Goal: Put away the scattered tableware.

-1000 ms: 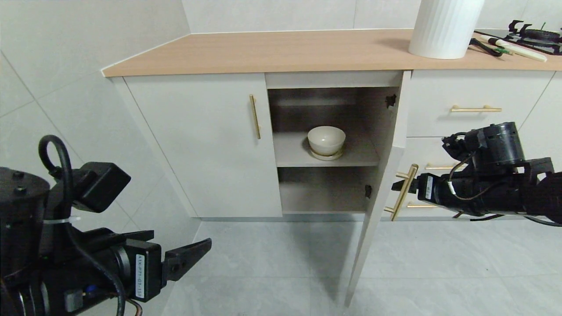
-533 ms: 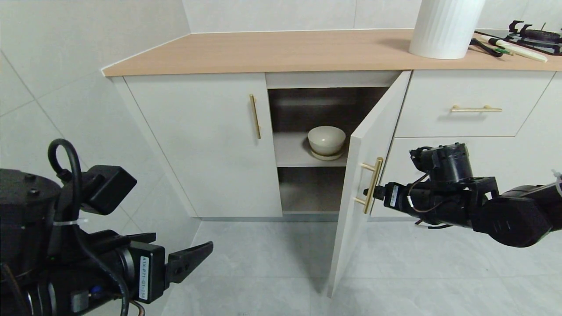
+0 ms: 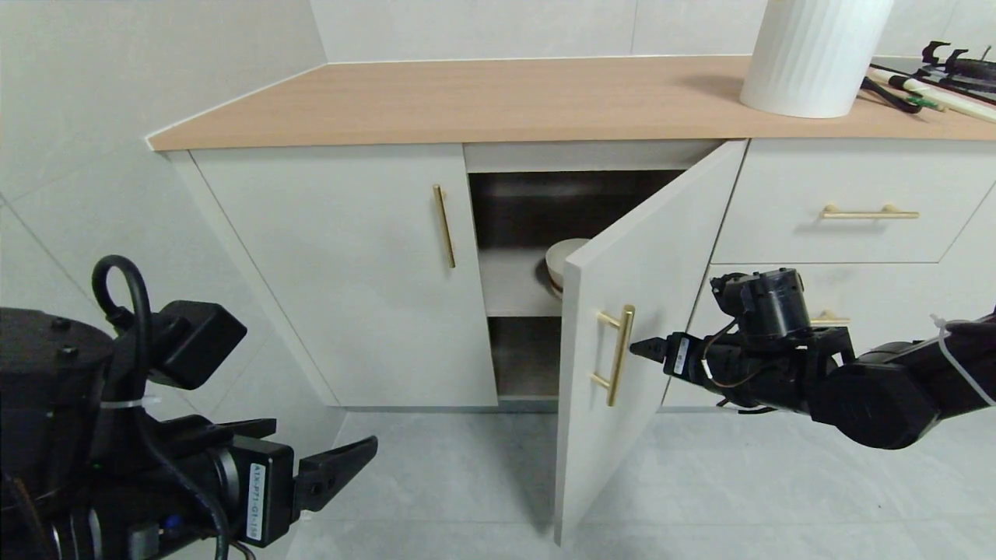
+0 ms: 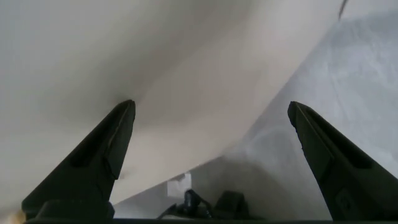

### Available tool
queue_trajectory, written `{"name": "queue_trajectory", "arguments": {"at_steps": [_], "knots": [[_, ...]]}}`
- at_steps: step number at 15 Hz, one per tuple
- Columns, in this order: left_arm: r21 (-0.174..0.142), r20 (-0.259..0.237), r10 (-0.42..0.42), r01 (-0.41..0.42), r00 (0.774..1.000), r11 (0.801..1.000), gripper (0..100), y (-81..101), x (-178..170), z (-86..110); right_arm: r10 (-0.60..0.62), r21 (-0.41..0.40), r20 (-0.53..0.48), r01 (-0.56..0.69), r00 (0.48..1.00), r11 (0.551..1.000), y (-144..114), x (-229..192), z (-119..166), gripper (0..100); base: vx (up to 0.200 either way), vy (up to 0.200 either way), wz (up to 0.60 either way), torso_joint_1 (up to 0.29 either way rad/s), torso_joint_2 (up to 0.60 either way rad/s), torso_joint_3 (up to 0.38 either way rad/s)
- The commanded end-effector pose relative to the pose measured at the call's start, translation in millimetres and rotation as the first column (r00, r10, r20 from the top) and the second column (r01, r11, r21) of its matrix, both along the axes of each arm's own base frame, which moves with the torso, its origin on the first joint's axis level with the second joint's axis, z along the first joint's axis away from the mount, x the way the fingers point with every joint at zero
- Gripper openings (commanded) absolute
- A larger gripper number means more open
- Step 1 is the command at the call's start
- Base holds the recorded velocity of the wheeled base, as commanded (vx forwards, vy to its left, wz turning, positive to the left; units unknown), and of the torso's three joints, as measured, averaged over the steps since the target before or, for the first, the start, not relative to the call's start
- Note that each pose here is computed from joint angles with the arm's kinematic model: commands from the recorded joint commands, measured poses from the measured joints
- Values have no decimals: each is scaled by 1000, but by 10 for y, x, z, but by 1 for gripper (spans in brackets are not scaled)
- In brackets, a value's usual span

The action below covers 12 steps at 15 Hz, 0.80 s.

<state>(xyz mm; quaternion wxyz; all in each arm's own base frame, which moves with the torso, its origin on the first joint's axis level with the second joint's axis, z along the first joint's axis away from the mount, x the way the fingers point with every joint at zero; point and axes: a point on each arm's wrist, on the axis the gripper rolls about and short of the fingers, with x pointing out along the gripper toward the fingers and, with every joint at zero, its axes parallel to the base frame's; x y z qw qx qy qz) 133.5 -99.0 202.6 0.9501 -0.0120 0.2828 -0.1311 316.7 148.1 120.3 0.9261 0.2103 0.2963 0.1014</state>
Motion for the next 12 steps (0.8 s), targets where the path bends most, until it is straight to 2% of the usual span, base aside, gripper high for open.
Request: {"name": "queue_trajectory", "arguments": {"at_steps": [1, 3, 6, 9, 12], "knots": [[4, -5, 1, -1, 1000, 1000, 100, -9, 12, -12, -2, 5, -6, 2, 1000, 1000, 13, 14, -34, 100, 200, 0, 0, 7, 2, 7], [6, -8, 1, -1, 1000, 1000, 100, -13, 17, -17, -16, 35, -3, 16, 1000, 999, 33, 42, -45, 100, 200, 0, 0, 5, 2, 0], [11, -12, -2, 2, 1000, 1000, 100, -20, 21, -29, -30, 68, 16, 28, 999, 997, 50, 78, -52, 100, 0, 0, 0, 0, 0, 0], [49, -17, -14, 15, 1000, 999, 100, -18, 19, -77, -58, 76, 32, 56, 998, 996, 45, 118, -47, 100, 0, 0, 0, 0, 0, 0], [57, -8, -6, 6, 1000, 998, 100, -9, 13, -71, -170, 143, 42, 163, 985, 976, 74, 296, -25, 100, 0, 0, 0, 0, 0, 0]]}}
